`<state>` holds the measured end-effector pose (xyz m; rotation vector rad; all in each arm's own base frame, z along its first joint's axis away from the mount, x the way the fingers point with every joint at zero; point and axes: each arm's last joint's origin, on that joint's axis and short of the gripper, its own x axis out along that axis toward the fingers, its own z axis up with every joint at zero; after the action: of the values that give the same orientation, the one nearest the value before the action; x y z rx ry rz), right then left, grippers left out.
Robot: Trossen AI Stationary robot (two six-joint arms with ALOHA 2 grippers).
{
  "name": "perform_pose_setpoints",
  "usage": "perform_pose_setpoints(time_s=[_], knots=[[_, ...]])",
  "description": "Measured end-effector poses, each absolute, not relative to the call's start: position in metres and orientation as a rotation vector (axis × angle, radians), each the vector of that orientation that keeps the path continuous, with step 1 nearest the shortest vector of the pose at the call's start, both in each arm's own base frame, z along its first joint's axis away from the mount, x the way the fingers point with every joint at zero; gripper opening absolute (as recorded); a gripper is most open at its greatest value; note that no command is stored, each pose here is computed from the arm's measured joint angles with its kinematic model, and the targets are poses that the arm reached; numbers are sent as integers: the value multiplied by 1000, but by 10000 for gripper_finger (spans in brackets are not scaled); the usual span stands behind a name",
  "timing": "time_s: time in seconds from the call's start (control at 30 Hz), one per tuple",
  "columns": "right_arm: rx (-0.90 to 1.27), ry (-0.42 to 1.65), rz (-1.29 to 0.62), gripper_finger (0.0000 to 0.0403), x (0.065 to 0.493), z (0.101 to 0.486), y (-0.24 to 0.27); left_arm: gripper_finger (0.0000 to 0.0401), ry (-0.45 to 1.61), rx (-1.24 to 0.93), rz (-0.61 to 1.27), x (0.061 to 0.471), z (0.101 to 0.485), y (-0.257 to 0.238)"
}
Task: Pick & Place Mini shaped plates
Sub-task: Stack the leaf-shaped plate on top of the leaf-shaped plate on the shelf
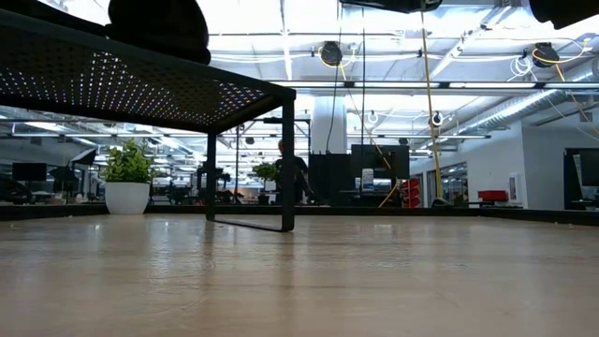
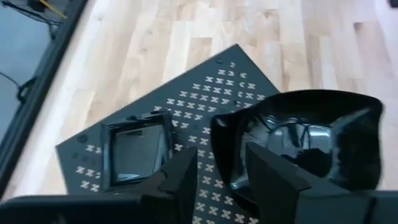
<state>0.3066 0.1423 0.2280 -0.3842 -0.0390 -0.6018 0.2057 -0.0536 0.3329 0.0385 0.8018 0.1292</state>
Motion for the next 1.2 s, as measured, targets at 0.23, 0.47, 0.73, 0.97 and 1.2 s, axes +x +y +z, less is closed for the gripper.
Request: perform_pose_setpoints(time_s=[0.23, 0.47, 0.73, 0.97, 1.2], knots=[[-373, -37, -599, 221, 307, 227, 142, 148, 801, -78, 110, 206, 333, -55], [-373, -37, -603, 217, 307, 227, 141, 127, 548, -165, -241, 220, 356, -84], [-352, -39, -605, 218, 308, 227, 140, 107, 495, -84, -146, 255, 334, -117], [-342, -37, -605, 215, 309, 226, 139, 106, 613, -37, -93, 279, 299, -125], [-350, -29, -603, 217, 309, 225, 139, 106, 741, -109, 45, 262, 297, -116]])
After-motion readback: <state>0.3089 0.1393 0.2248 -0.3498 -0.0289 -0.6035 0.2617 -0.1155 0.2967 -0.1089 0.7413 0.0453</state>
